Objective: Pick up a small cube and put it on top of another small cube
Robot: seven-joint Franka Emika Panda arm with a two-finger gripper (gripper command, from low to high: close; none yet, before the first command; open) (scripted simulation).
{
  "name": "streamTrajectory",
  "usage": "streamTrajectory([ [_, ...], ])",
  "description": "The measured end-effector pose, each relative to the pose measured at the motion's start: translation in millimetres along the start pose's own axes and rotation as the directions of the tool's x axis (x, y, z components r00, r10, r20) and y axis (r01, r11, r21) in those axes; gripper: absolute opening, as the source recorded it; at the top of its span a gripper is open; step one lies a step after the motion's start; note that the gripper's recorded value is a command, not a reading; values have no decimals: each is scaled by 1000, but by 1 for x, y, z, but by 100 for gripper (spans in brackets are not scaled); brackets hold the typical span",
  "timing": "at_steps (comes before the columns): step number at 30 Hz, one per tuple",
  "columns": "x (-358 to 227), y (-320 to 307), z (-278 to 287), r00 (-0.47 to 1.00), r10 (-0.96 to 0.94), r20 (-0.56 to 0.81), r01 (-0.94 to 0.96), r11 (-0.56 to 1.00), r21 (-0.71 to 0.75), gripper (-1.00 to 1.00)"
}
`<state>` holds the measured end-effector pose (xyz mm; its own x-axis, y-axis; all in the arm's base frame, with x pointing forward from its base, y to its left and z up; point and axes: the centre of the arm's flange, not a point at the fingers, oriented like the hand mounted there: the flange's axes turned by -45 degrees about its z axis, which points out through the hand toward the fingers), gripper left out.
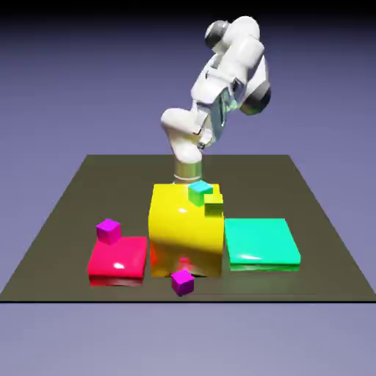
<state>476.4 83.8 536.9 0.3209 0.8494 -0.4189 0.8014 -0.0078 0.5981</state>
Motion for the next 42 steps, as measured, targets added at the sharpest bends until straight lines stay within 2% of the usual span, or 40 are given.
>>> streamTrajectory([
  [6, 35, 7, 27, 939, -332, 84, 321, 939, 124, 0],
  [12, 70, 5, 70, 778, -625, 61, 584, 756, 296, 0],
  [18, 102, -5, 122, 556, -827, -84, 765, 470, 441, 0],
  [24, 128, -25, 180, 314, -894, -320, 862, 128, 490, 0],
  [28, 142, -42, 219, 155, -854, -496, 889, -98, 447, 0],
  [32, 154, -62, 255, 1, -751, -660, 893, -297, 339, 0],
  [37, 167, -87, 294, -186, -553, -812, 870, -477, 125, 0],
  [42, 175, -110, 327, -369, -313, -875, 818, -557, -146, 0],
])
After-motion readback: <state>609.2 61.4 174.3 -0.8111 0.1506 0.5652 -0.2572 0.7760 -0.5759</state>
